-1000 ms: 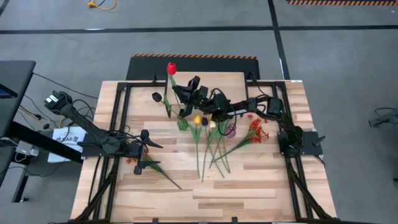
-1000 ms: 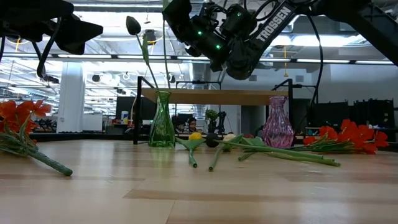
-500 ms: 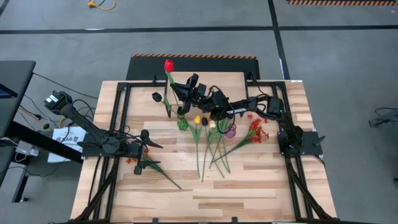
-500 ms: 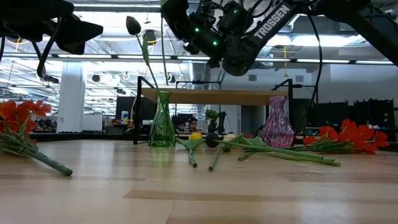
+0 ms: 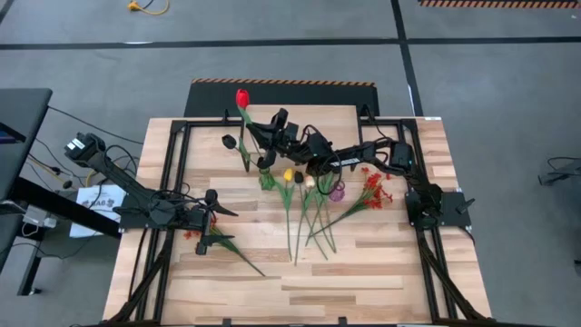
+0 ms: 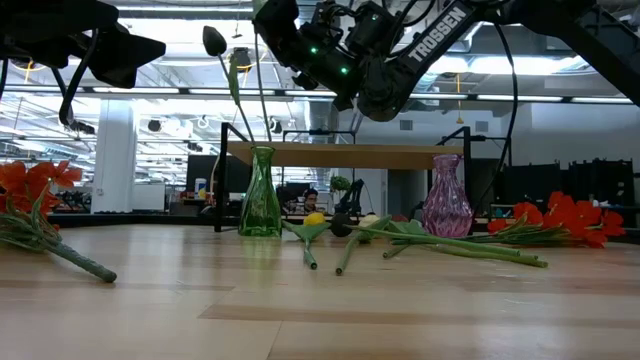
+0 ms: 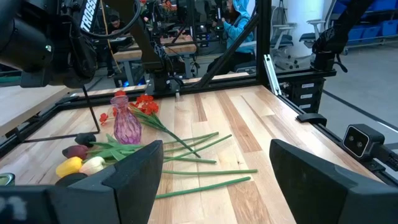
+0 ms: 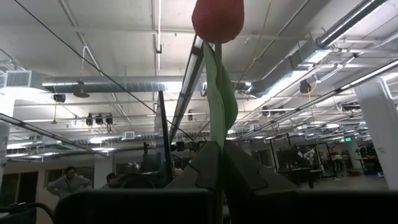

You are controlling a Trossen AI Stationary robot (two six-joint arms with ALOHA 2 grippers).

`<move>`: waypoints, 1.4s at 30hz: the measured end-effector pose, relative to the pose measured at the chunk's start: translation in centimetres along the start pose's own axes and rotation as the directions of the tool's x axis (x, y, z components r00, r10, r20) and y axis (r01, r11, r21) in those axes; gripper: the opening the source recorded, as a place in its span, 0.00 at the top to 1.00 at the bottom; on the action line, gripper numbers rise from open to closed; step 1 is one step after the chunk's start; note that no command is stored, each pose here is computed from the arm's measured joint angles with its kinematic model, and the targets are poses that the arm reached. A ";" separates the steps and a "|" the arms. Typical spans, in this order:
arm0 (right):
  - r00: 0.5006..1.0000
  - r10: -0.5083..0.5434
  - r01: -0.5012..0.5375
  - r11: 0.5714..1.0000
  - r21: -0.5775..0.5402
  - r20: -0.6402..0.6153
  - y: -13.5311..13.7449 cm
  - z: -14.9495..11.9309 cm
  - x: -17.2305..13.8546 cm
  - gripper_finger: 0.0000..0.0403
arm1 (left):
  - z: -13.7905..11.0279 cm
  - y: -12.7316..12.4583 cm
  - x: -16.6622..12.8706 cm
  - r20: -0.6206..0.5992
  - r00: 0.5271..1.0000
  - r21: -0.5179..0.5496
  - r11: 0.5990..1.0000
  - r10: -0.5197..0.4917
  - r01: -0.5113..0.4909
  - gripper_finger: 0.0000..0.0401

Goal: Pick and place flowers into a vace then onto a shelf
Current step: Put the red tulip into the green vase

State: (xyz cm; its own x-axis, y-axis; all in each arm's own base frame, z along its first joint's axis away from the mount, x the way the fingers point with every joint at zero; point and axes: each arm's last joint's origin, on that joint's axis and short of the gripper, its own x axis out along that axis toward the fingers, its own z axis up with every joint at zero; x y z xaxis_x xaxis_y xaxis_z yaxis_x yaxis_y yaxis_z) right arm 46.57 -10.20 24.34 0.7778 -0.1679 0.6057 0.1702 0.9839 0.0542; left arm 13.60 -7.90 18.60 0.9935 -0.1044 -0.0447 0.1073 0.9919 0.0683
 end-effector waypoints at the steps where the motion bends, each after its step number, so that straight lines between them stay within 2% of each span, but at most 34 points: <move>1: 1.000 0.001 -0.001 1.000 0.001 -0.001 0.1 0.0 0.0 0.99 | 0.0 0.0 0.0 -0.001 1.000 0.001 1.000 0.000 0.000 0.29; 33: 0.999 0.012 -0.012 1.000 0.005 0.035 0.5 0.1 -0.6 0.99 | 0.0 0.0 0.0 -0.003 1.000 0.001 1.000 -0.001 0.001 0.29; 42: 0.998 0.000 0.000 1.000 -0.003 0.062 -0.2 0.4 -0.7 0.99 | 0.0 0.0 0.0 -0.003 1.000 0.000 1.000 0.000 0.000 0.29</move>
State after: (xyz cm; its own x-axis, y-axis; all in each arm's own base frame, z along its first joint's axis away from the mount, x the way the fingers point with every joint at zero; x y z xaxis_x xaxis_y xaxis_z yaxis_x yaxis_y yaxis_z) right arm 45.79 -10.30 24.21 0.7390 -0.1634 0.6536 0.1720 0.9838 0.0515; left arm 13.60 -7.90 18.57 0.9934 -0.1043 -0.0474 0.1075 0.9918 0.0686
